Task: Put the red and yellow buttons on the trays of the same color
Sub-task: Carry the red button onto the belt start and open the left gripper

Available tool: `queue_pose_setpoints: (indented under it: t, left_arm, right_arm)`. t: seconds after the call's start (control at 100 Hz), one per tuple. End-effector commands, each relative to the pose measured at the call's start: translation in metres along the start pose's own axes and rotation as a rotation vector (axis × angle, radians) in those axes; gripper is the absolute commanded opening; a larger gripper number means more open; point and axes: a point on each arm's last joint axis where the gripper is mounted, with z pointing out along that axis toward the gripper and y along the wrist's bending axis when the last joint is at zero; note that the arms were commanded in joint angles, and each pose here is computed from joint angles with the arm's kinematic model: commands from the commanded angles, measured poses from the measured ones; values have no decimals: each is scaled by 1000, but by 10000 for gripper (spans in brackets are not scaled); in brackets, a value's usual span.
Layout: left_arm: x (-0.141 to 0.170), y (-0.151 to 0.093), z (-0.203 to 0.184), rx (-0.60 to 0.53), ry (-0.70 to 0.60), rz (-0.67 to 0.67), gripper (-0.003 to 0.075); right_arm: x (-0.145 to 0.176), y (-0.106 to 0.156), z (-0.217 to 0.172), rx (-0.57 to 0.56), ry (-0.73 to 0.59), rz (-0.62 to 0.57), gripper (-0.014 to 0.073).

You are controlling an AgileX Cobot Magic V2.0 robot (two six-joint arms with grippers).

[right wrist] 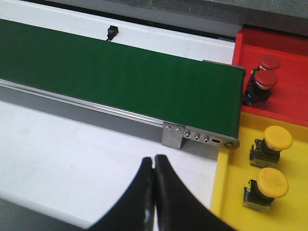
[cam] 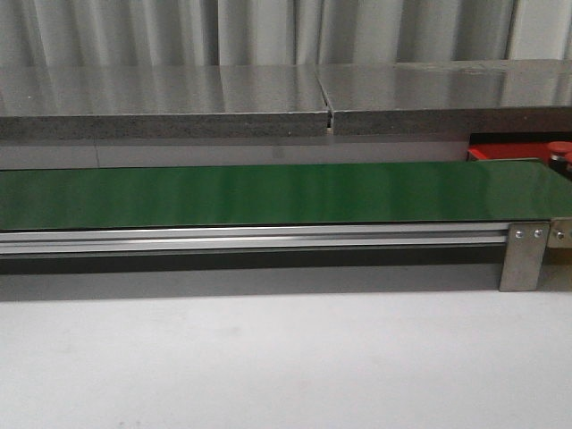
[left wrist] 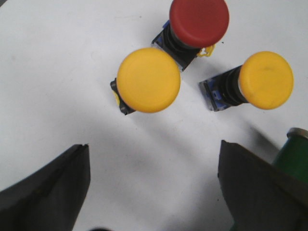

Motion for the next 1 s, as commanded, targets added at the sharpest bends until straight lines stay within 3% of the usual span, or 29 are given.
queue_pose_setpoints:
  t: [0.0, 0.41, 0.99]
  left_arm:
    - [-21, -6, -25, 25, -126, -16, 546]
    - [-40, -3, -8, 18, -184, -25, 537]
    - [-42, -1, 3, 16, -180, -27, 284]
  right_arm:
    - [-13, -1, -4, 12, -90, -10, -68]
    - [-13, -1, -4, 12, -90, -10, -68]
    - [-13, -1, -4, 12, -92, -10, -68]
